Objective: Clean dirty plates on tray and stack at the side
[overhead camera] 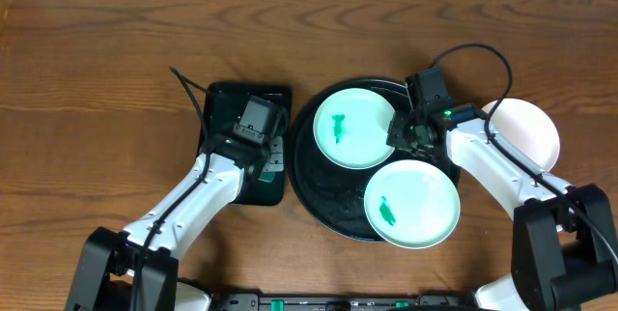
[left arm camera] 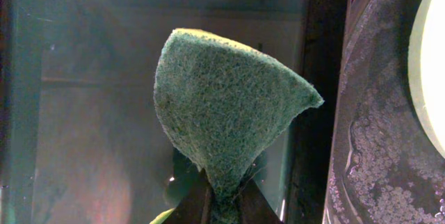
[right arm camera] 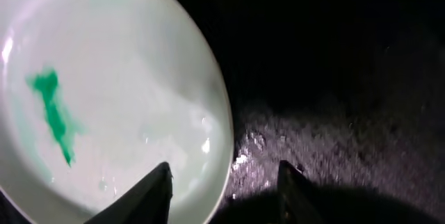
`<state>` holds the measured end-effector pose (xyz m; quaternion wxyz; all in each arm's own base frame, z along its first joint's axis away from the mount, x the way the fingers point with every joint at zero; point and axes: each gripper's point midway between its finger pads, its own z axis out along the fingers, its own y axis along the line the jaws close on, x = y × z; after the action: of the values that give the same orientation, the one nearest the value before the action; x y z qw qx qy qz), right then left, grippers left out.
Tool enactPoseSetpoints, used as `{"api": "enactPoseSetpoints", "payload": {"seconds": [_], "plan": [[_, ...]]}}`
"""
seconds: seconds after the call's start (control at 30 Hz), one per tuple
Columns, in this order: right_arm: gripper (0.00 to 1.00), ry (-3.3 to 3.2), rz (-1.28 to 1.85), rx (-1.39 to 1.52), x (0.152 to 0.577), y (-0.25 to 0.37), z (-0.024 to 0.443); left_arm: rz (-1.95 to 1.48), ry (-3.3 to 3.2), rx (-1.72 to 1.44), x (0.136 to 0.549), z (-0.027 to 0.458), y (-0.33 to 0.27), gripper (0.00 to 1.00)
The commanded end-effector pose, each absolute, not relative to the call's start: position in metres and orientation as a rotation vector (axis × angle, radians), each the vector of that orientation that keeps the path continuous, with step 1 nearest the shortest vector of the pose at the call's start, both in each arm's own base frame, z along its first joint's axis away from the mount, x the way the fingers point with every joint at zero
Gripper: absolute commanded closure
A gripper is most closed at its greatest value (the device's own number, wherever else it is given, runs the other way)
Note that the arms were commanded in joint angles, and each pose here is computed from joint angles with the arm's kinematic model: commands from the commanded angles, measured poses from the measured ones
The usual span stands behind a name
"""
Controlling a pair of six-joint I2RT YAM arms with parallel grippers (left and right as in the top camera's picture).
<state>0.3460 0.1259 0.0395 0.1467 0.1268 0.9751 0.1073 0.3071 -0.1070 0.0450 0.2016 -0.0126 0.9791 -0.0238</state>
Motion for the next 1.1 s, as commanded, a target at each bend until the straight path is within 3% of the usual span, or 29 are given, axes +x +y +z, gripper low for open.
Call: {"api": "enactPoseSetpoints", "payload": {"seconds": [0.0,0.23,0.27,0.37,0.47,0.57,0.87,0.93,1.07], "plan": [[0.56,2.798,0.246,0.250,0.351,0.120,0.039,-0.030,2.737,-0.013,0.306,0.042,-0.103,0.91],[0.49,2.776,0.225,0.123,0.375,0.112,0.086,-0.032,2.734,-0.014,0.306,0.043,-0.104,0.91],[0.49,2.775,0.228,0.113,0.377,0.112,0.091,-0.032,2.734,-0.014,0.306,0.043,-0.104,0.86],[0.48,2.775,0.222,0.082,0.380,0.108,0.099,-0.032,2.734,-0.014,0.306,0.043,-0.104,0.84],[0.47,2.797,0.212,0.076,0.375,0.106,0.091,-0.026,2.744,-0.012,0.304,0.042,-0.103,0.92],[0.48,2.807,0.208,0.039,0.370,0.106,0.081,-0.025,2.744,-0.012,0.304,0.042,-0.103,0.93],[0.64,2.774,0.221,-0.049,0.370,0.113,0.062,-0.026,2.744,-0.013,0.304,0.042,-0.103,0.92],[0.73,2.774,0.221,-0.050,0.369,0.113,0.060,-0.026,2.744,-0.013,0.304,0.042,-0.103,0.93],[0.73,2.766,0.231,-0.032,0.370,0.116,0.055,-0.030,2.737,-0.013,0.306,0.042,-0.103,0.93]]}}
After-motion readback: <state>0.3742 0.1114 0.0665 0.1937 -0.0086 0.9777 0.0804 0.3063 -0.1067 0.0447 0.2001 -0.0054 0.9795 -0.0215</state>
